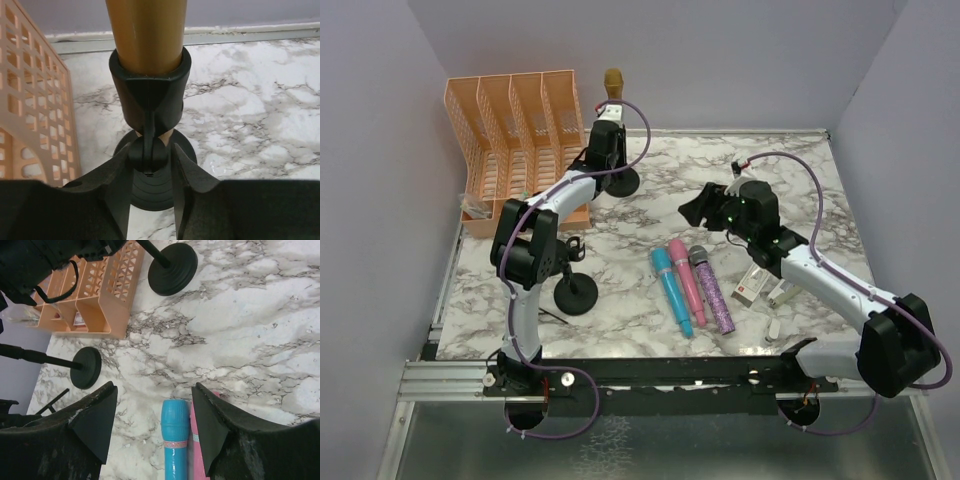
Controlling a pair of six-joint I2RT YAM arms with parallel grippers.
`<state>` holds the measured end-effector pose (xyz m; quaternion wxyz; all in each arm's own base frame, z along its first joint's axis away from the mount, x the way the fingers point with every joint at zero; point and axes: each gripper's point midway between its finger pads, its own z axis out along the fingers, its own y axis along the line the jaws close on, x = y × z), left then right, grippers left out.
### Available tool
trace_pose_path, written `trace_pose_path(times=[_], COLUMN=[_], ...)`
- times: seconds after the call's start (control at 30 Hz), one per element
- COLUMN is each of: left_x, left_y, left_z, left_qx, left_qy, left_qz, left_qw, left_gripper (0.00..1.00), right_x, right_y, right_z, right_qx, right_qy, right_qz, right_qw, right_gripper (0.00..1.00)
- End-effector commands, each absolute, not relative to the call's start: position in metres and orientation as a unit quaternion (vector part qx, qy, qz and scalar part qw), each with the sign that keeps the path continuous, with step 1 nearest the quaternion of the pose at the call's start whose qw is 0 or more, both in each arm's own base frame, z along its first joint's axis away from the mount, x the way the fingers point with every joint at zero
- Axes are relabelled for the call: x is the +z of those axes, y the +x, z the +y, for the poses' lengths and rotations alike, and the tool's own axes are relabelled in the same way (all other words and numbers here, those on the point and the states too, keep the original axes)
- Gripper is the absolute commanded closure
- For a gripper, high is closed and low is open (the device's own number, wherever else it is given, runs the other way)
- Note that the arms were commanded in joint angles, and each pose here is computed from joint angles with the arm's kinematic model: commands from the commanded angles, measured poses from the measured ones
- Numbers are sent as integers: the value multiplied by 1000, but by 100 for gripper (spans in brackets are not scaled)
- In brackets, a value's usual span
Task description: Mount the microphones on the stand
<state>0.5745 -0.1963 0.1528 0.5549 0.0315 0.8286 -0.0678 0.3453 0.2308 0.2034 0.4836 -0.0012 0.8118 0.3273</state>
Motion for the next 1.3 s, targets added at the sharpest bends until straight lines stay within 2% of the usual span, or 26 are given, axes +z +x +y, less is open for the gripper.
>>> trace_pose_path(times=[0.0,0.1,0.37,0.43,0.5,0.57,0.9,1.1,1.27], left_x=[198,219,287,303,318,331,366,385,386], left_y=[582,572,514,493,471,447,332,287,270], left_z=[-198,-202,-192,-180,-171,-165,-122,-109,-107], left_qx=[-76,-95,-118,-118,-124,-135,-154,-169,-181], left_qy=[22,40,80,66,55,55,35,40,46], left_qz=[803,793,774,766,758,753,745,736,724], left_qw=[591,600,617,628,638,642,648,654,665], left_gripper=[53,38,26,19,7,1,1,1,1], right_x=[197,199,196,205,215,222,252,241,232], right_y=[331,327,305,298,287,275,223,228,235], right_z=[233,235,254,264,281,301,392,428,457], right_qx=[344,347,381,399,406,400,438,415,402], right_qy=[-1,-13,-76,-93,-122,-149,-206,-179,-190], right_qz=[821,824,833,824,816,813,784,805,812], right_qw=[455,448,394,391,394,396,387,385,379], right_gripper=[35,37,39,37,36,35,29,29,28])
